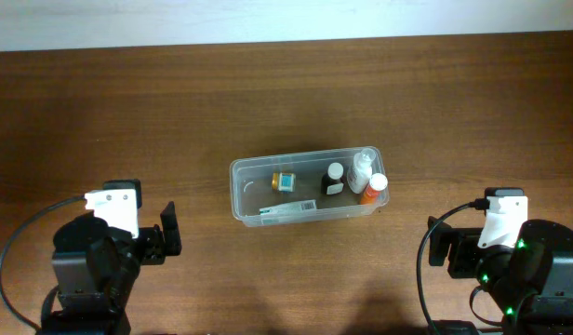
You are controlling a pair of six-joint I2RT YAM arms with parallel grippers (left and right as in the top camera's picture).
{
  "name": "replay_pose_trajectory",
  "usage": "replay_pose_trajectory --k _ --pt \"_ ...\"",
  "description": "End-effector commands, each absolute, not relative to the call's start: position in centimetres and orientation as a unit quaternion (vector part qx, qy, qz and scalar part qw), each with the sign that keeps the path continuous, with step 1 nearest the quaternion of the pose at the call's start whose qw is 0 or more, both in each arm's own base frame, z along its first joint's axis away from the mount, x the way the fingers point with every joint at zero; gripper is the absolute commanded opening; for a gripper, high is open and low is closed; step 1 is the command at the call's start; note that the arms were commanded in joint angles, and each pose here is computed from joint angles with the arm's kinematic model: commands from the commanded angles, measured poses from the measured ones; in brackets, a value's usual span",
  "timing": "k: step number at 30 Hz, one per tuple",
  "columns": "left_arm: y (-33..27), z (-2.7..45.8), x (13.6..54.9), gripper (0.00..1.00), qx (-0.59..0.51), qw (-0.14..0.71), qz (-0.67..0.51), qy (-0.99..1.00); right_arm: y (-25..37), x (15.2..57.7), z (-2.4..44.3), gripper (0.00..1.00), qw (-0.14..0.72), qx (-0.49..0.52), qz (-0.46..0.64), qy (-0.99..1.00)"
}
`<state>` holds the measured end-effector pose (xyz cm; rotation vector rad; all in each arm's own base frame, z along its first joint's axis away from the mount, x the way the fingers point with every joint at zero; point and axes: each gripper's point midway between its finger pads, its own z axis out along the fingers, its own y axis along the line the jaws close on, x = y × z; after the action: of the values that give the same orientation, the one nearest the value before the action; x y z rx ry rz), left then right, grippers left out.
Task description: Pack container
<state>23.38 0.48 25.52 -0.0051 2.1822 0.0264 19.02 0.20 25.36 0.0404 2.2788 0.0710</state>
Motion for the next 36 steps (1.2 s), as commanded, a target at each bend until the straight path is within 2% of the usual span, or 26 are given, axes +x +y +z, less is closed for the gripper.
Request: replay_pose_trajectory --k 1,10,15,19,24,32,36 --pt "0.5 25.4 23.4 0.99 -0.007 0.461 0.009 0.887 0.0 19.0 25.1 0.98 0.416 0.023 0.025 0.909" --pt "0.5 25.4 23.4 0.99 -0.007 0.461 0.009 0.887 -0.7 18.9 24.8 0.98 0.412 0.013 -0.001 0.911" --pt "0.5 25.4 23.4 0.99 -0.007 0.461 0.009 0.887 -0.6 19.4 22.4 0.98 0.418 -0.002 -0.007 0.909" --pt "0.5 25.4 23.4 0.99 -0.007 0.461 0.009 0.887 0.1 19.8 18.7 0.98 0.473 -0.013 0.008 0.881" --pt "0.5 25.4 23.4 0.99 -0.007 0.461 0.009 0.887 1.7 20.3 16.7 0.98 0.532 -0.043 0.045 0.845" --pt "0.5 25.4 23.4 0.99 -0.007 0.461 0.009 0.887 2.6 23.3 17.2 0.98 0.655 -0.107 0.016 0.748" --pt "0.5 25.4 23.4 0.99 -0.007 0.461 0.009 0.887 1.3 24.5 17.4 0.98 0.695 -0.088 -0.024 0.713"
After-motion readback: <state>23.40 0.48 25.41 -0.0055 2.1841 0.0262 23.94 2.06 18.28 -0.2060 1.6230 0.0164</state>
